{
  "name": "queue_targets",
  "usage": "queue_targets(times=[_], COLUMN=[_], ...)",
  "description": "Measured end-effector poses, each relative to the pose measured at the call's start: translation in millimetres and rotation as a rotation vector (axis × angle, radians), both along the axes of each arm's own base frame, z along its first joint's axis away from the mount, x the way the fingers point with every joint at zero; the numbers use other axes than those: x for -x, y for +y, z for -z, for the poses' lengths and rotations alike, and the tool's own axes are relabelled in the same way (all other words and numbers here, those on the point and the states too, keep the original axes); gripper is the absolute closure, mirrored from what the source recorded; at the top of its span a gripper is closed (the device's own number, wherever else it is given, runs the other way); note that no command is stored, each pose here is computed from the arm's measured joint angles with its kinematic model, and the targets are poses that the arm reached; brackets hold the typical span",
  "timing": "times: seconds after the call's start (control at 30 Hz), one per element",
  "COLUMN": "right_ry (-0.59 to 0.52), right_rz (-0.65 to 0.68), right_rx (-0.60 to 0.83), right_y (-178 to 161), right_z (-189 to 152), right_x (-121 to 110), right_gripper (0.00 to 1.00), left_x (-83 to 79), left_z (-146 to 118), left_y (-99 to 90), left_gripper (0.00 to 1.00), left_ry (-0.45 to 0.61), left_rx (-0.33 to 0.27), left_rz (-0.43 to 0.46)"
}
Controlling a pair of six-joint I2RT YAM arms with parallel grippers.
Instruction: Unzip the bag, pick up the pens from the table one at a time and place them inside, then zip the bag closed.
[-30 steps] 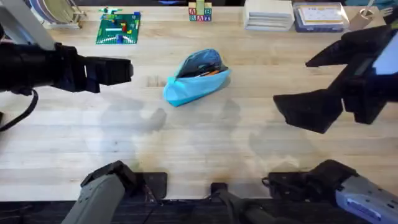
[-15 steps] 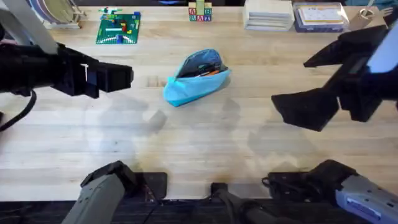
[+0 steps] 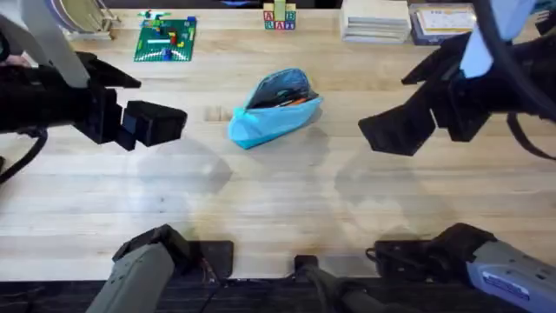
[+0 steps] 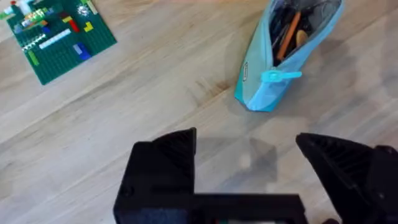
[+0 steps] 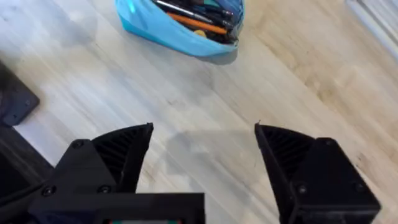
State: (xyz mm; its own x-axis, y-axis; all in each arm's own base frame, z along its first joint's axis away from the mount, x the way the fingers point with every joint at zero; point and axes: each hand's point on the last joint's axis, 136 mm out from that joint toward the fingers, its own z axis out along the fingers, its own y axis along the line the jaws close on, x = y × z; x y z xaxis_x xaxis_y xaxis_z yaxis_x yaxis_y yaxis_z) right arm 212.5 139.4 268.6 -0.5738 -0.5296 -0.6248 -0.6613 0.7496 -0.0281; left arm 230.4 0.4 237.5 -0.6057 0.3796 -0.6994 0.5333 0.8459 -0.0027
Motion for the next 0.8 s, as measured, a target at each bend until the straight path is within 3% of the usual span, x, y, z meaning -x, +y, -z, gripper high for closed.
queue_targets(times=[0.27, 0.43, 0.8], right_ry=[-0.039, -0.019, 0.065], right_rz=[-0.030, -0.036, -0.116], right_rx=[-0.063, -0.069, -0.043], right_y=[16, 24, 59], right_z=[-9, -4, 17], right_x=[-12, -19, -18], right_gripper=[0.005, 0.005, 0.005], left_x=[4.8, 12.5, 11.3], left_z=[3, 8, 25], left_y=[-2.5, -9.5, -23.0], left_gripper=[0.007, 0.007, 0.007], left_ry=[0.004, 0.012, 0.017], left_rx=[-0.019, -0.036, 0.014], left_rz=[0.040, 0.137, 0.371])
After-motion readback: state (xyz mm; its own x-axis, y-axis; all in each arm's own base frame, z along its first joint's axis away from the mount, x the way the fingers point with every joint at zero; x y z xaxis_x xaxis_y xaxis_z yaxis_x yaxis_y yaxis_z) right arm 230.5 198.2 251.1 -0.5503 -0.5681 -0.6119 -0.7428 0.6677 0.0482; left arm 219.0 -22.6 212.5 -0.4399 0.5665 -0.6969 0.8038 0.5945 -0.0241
